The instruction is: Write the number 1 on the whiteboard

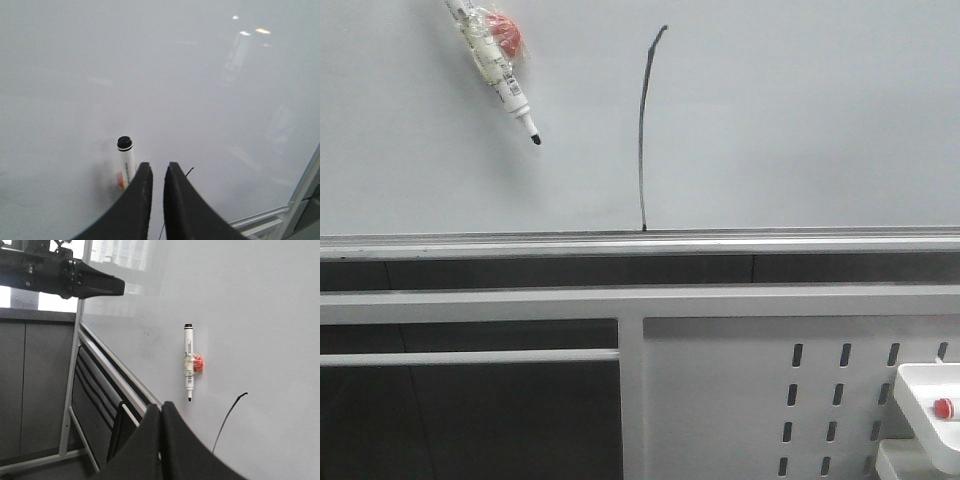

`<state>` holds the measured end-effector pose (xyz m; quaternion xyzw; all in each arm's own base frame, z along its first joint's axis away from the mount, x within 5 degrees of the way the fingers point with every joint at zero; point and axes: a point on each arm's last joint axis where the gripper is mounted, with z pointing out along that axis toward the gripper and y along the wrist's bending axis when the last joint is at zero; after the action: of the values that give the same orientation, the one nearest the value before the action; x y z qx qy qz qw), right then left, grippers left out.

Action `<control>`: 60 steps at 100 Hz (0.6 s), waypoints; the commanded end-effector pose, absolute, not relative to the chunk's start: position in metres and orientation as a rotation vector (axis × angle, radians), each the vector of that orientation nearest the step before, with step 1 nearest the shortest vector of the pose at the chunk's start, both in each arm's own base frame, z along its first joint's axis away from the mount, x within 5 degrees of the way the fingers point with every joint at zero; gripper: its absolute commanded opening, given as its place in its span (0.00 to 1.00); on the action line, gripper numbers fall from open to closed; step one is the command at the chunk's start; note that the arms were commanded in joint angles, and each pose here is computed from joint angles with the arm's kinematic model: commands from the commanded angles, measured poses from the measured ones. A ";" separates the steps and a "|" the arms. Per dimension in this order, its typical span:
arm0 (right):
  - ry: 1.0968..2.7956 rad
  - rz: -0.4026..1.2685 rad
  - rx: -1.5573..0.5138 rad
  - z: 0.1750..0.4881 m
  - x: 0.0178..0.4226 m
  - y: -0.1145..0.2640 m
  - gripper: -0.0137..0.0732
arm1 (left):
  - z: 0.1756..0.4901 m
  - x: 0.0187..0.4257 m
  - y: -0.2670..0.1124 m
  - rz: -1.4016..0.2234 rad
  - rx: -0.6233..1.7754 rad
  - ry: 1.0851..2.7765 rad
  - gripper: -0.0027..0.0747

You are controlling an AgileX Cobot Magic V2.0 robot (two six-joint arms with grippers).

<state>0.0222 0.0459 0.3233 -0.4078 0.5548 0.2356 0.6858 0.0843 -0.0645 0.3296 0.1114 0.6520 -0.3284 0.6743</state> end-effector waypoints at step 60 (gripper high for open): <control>1.226 0.519 -0.930 0.329 0.018 0.043 0.09 | 0.337 0.061 -0.051 -0.812 0.318 1.365 0.01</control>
<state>0.0157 0.0452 0.3164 -0.4402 0.5594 0.2370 0.6612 0.0608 -0.0533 0.3280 0.1482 0.6214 -0.3647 0.6774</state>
